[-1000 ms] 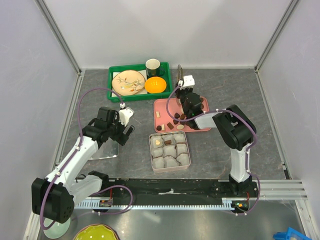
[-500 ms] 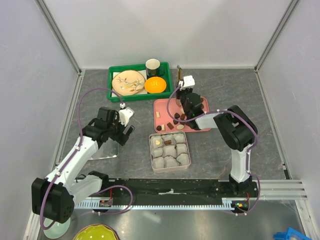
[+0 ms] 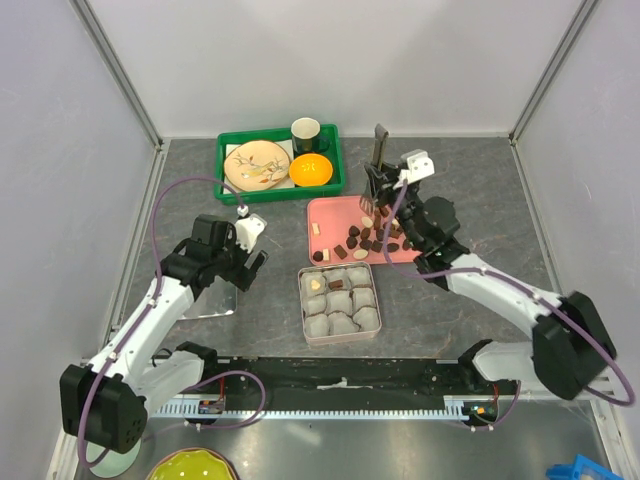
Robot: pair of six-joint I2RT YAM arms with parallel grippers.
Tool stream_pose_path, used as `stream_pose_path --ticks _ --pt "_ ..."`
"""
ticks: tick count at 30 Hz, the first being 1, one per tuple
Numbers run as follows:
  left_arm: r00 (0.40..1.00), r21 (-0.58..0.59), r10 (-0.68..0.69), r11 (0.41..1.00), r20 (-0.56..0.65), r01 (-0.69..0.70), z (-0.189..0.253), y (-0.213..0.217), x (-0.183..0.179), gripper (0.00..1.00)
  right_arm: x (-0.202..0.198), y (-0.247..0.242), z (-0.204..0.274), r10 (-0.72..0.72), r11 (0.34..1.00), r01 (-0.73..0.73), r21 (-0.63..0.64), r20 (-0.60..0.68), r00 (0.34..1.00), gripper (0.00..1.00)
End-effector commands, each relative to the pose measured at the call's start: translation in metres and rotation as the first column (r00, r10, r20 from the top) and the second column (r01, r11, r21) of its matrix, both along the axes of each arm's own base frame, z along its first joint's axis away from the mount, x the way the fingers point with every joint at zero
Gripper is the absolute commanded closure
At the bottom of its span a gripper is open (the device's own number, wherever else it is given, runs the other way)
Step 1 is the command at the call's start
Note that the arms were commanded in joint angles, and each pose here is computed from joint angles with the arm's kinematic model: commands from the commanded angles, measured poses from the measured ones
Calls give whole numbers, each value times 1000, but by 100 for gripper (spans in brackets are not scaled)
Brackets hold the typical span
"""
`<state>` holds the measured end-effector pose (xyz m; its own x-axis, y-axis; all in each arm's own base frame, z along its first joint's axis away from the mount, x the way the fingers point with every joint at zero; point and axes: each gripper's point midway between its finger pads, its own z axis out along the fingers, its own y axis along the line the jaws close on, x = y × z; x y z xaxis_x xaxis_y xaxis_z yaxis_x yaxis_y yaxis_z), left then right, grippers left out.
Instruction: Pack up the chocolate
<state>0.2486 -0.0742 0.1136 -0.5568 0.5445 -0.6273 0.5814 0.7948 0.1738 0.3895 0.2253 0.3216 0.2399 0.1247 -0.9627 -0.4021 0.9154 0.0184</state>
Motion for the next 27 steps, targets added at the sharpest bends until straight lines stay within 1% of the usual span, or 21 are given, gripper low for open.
stream_pose_path --ticks 1,3,8,13,17,22,27 --pt "999 -22 -9 1000 37 10 14 -2 3 5 -41 9 -35 112 990 -122 -68 -138 984 94" --pt "999 -23 -7 1000 33 8 13 -2 2 5 -58 10 -30 142 988 -150 -46 -148 979 94" --pt "1000 -28 -8 1000 28 9 11 -3 1 5 -92 23 -37 197 975 -212 -72 -174 965 92" --pt "1000 -27 -7 1000 30 8 11 -3 1 5 -111 36 -53 249 961 -268 -75 -195 949 90" --pt "999 -26 -8 1000 35 9 13 -3 1 5 -113 41 -61 265 958 -280 -60 -185 947 87" --pt "999 -22 -8 1000 35 8 13 -2 2 5 -106 46 -68 262 960 -275 -54 -176 949 84" --pt "999 -18 -7 1000 38 8 13 -1 1 5 -102 51 -71 266 960 -277 -42 -169 949 78"
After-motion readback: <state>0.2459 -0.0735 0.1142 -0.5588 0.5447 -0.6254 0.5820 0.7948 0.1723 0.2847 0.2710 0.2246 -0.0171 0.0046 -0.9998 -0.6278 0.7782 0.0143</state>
